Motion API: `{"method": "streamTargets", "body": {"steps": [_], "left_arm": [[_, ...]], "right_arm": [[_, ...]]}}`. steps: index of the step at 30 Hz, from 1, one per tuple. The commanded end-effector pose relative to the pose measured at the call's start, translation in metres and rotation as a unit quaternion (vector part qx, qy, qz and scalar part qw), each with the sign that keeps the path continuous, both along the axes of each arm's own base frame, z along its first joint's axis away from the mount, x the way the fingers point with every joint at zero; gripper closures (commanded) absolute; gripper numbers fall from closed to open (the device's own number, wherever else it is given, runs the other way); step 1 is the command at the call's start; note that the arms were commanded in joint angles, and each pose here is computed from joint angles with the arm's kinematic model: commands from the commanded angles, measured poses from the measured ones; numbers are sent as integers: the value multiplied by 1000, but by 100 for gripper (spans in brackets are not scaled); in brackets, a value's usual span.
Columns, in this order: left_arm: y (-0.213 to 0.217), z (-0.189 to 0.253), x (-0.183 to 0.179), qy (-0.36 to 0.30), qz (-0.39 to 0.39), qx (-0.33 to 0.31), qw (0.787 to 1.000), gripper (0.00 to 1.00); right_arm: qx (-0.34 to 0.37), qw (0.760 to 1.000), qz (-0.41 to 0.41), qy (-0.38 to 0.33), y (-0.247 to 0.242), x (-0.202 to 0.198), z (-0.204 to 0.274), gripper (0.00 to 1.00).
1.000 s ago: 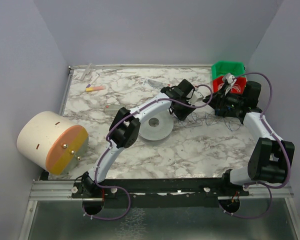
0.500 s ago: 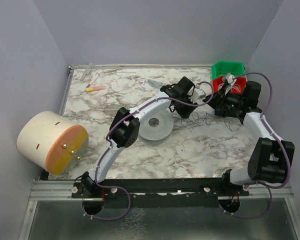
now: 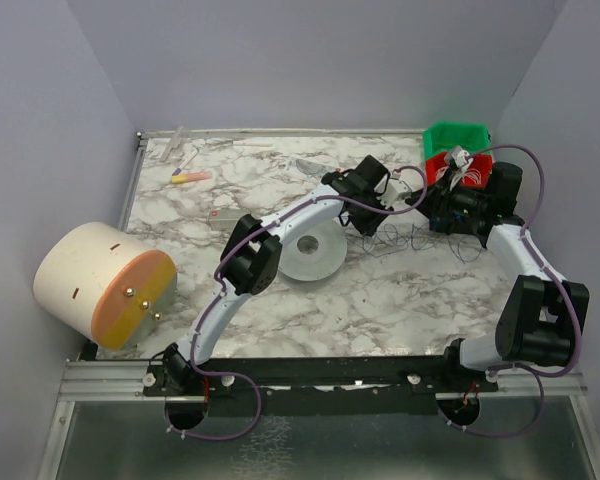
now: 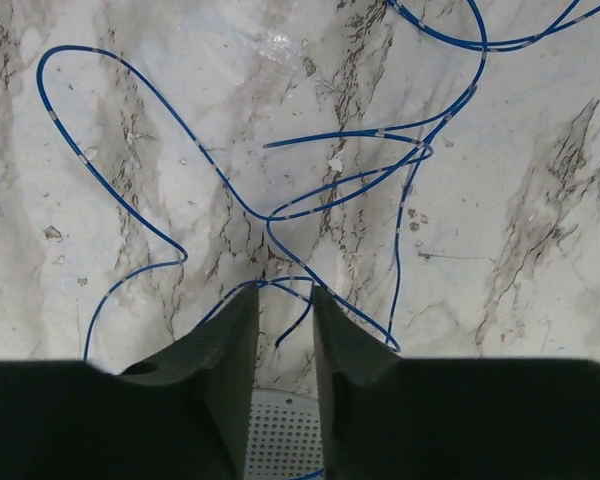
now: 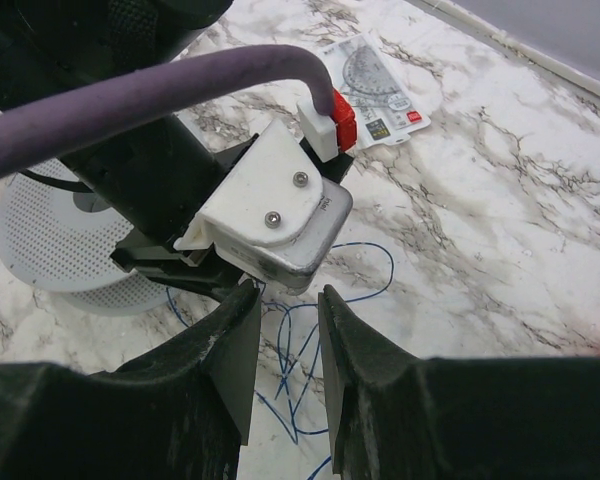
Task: Wrap the cables
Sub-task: Adjust the cable at the center of the board.
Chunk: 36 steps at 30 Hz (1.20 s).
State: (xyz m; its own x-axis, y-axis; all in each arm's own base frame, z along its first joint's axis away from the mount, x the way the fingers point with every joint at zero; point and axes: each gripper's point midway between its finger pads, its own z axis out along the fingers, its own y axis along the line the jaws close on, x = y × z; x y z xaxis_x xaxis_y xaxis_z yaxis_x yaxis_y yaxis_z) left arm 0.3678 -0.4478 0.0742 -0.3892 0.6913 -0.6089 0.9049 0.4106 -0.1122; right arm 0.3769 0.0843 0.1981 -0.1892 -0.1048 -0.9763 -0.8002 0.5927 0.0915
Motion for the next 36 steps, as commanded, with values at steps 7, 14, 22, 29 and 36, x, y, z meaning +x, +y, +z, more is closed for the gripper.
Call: {"method": "streamTargets", "body": {"steps": [7, 14, 22, 29, 36], "left_arm": [[-9, 18, -1, 8, -4, -31, 999, 100], [1, 70, 24, -46, 64, -45, 996, 100], [6, 165, 20, -35, 57, -163, 984, 100], [-5, 209, -16, 28, 8, -245, 969, 100], [-19, 214, -45, 90, -24, -279, 956, 100]], "right_arm": [[9, 1000, 11, -11, 0, 3, 11, 66], [6, 999, 26, -19, 3, -2, 10, 62], [14, 994, 92, -60, 17, -26, 21, 35], [21, 986, 130, -105, 25, -42, 33, 34], [22, 973, 166, -157, 39, -61, 42, 35]]}}
